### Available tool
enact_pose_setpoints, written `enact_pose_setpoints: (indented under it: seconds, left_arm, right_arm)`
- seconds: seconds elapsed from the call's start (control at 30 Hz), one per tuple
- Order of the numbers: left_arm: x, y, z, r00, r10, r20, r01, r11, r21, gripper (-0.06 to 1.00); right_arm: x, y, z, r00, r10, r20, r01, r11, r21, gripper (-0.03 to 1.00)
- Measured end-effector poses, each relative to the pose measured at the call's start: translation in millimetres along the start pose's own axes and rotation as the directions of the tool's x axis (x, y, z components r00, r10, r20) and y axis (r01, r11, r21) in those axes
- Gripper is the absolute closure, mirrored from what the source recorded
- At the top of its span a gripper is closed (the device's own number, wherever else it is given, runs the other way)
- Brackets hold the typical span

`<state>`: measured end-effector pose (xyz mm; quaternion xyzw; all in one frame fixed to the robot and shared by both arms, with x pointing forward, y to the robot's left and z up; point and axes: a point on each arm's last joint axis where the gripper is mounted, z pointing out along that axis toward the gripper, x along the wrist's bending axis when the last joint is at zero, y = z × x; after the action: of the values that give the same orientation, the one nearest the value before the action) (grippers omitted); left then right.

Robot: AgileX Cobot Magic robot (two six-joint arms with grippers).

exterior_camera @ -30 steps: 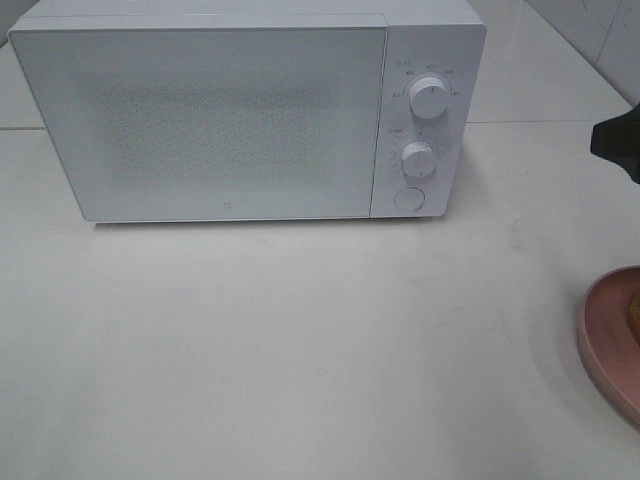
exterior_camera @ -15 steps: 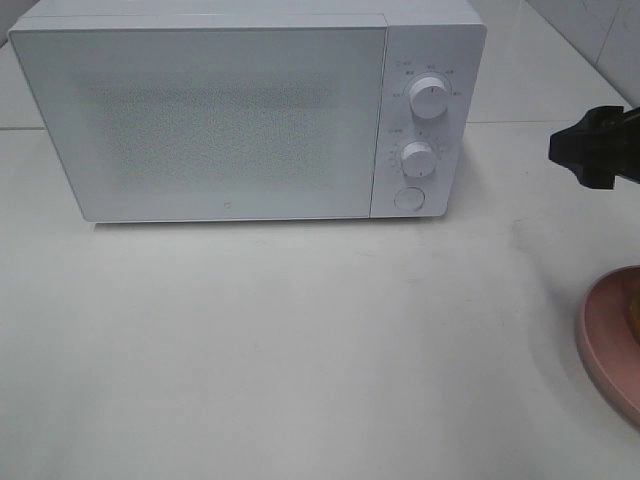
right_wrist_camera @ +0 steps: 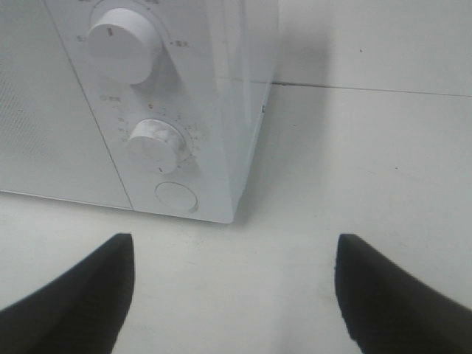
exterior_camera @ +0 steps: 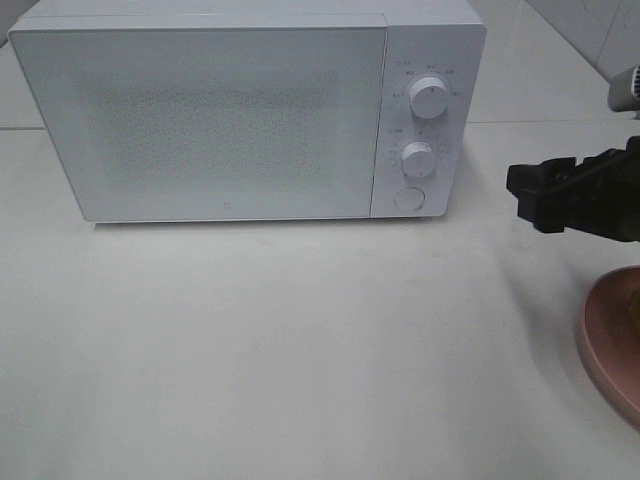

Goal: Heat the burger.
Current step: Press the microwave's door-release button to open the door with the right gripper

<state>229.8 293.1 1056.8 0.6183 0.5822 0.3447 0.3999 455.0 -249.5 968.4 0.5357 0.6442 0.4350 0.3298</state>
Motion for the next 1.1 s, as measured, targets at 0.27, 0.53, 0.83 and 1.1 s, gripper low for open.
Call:
enact_pose_setpoints:
  seconds: [0.27,0.53,0.83,1.1]
  left_arm:
    - [0.0,0.0,0.0,1.0,0.0,0.0,0.0,1.0,0.0,-0.04]
    - [0.0,0.0,0.0,1.0,0.0,0.0,0.0,1.0,0.0,-0.04]
    - [0.0,0.0,0.0,1.0,0.0,0.0,0.0,1.0,0.0,-0.04]
    - [0.0,0.0,0.0,1.0,0.0,0.0,0.0,1.0,0.0,-0.04]
  right_arm:
    - [16.3,-16.7,9.8,0.999,-0.032,0.036,0.034,0.998,-0.057,0.23]
    - [40.9,-24.7,16.5,0.995,-0.048,0.083,0.058,0.99,-0.129,0.23]
    - [68.5,-43.5,17.4,0.989,-0.043,0.14,0.067,0.983,-0.173,0.23]
    - [81.9,-50.8,18.4,0.986,-0.015,0.167,0.04,0.988,-0.147,0.23]
